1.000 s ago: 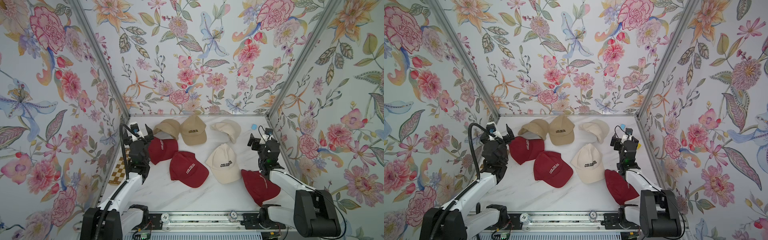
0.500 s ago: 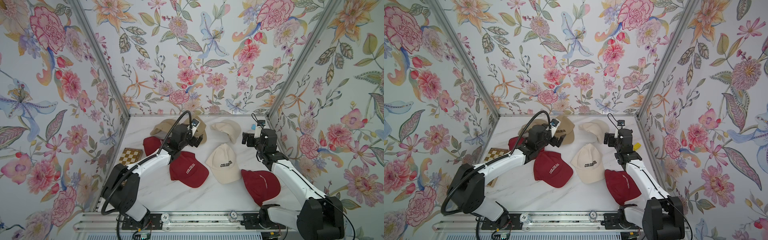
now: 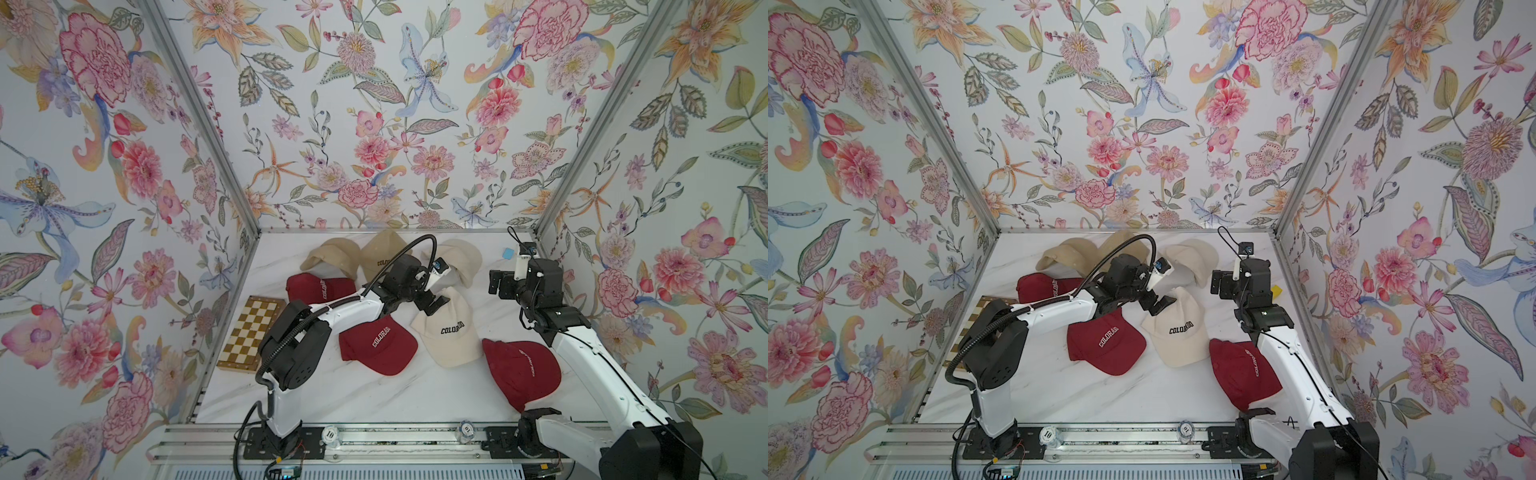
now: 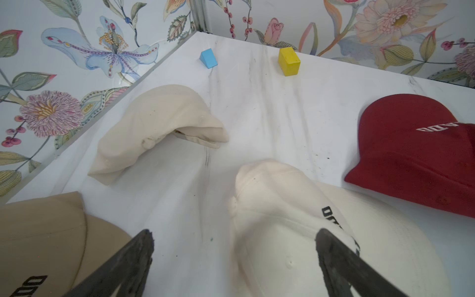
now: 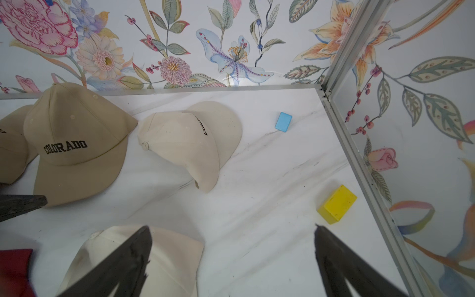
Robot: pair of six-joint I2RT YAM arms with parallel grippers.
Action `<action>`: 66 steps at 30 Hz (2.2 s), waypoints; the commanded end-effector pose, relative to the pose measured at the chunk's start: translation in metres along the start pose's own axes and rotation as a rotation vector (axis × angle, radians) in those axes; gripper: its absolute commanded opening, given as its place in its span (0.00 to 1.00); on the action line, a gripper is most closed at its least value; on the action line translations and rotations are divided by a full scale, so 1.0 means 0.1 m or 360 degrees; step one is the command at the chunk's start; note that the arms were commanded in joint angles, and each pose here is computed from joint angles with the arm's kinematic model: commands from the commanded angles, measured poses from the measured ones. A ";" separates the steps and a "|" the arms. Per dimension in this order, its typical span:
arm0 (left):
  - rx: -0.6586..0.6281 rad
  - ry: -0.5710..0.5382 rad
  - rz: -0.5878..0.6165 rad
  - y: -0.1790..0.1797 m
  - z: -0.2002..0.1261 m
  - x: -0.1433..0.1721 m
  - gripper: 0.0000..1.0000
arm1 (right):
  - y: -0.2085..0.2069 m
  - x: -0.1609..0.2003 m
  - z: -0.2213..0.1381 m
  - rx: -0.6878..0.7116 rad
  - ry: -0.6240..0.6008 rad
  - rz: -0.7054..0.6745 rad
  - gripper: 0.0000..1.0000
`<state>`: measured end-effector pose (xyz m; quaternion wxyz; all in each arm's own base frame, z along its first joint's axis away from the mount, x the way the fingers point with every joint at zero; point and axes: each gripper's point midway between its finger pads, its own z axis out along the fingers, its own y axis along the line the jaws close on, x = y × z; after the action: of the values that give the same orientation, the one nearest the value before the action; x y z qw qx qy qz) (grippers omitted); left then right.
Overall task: Stack the baseball caps by color
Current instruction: Pick up the baseball cap from the center of the board.
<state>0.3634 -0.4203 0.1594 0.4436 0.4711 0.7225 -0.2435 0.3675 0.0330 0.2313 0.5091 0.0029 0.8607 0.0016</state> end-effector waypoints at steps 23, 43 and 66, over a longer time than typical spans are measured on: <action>0.0084 0.0129 0.0223 0.05 0.31 0.08 1.00 | 0.02 0.02 -0.02 -0.0058 0.0049 0.0051 0.99; 0.0613 0.0255 0.0042 0.08 0.45 0.39 0.91 | 0.10 0.09 0.13 -0.0116 0.0081 0.0077 0.99; 0.0564 0.0436 -0.0109 0.22 0.33 0.58 0.26 | 0.13 0.19 0.16 -0.0146 0.0088 0.0111 0.99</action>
<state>0.3826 -0.4148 0.0910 0.2481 0.5542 0.7276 -0.3191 0.3715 0.0449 0.2074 0.4807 0.0050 0.8755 0.0494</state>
